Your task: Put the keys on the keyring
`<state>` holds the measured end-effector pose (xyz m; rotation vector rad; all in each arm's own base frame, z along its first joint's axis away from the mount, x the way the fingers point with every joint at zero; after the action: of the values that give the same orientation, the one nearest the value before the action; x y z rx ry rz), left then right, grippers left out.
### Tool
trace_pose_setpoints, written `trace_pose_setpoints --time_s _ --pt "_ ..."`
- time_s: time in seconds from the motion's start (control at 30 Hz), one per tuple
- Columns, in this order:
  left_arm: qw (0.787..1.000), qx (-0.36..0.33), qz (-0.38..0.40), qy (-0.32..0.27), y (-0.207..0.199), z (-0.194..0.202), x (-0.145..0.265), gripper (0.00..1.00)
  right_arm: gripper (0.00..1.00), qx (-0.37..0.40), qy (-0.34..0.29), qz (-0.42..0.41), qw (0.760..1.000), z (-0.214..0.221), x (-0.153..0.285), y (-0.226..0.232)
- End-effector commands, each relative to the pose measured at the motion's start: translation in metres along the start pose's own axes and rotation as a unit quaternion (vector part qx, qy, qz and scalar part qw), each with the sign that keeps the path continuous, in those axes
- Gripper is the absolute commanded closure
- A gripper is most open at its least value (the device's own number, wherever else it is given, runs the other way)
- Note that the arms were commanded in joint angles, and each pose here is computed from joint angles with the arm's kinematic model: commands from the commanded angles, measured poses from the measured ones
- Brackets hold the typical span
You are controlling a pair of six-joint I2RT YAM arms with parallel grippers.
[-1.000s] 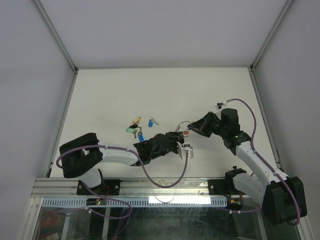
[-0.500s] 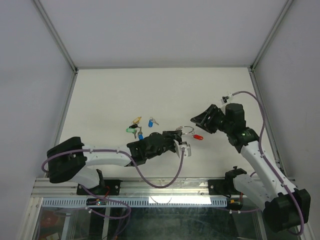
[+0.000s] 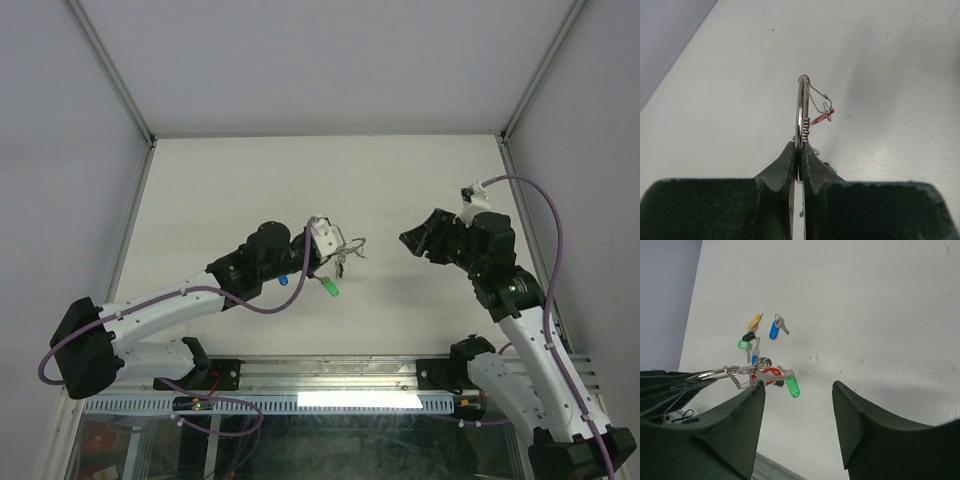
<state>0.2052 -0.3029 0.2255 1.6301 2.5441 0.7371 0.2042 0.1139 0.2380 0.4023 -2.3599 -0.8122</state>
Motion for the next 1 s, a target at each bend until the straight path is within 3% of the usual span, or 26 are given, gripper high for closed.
trace_pose_setpoints --time_s 0.0,0.2,0.47,0.6,0.8,0.97 --pt "0.993 0.113 0.024 -0.039 0.012 -0.042 0.014 1.0 0.41 0.055 -0.061 -0.042 0.996 -0.021 0.016 0.017" --pt "0.985 0.162 0.057 -0.013 0.02 -0.049 0.022 1.0 0.41 0.062 -0.074 -0.072 0.993 -0.025 0.021 0.026" --pt "0.984 0.168 0.042 -0.03 0.034 -0.065 0.034 1.0 0.44 0.064 0.014 -0.233 0.97 -0.004 0.017 0.066" --pt "0.984 0.156 0.046 -0.073 0.032 -0.074 0.039 1.0 0.45 0.052 0.015 -0.279 0.959 -0.002 0.018 0.078" --pt "0.972 0.132 0.074 -0.178 0.02 -0.097 0.058 1.0 0.43 0.156 -0.036 -0.303 0.939 -0.009 0.032 0.085" --pt "0.952 0.098 0.072 -0.28 0.012 -0.11 0.079 1.0 0.45 0.22 -0.117 -0.396 0.883 -0.011 0.057 0.104"
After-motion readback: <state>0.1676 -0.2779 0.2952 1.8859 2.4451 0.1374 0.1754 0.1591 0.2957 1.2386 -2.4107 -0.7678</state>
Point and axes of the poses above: each gripper's point midway between its finger pads, its own x axis back along the fingers, its own y axis along the line the jaws close on, z = x × y, the point moved 4 cm from there along x, back along the fingers, and after that the axes turned 6 degrees about -x, right-handed, at the moved point
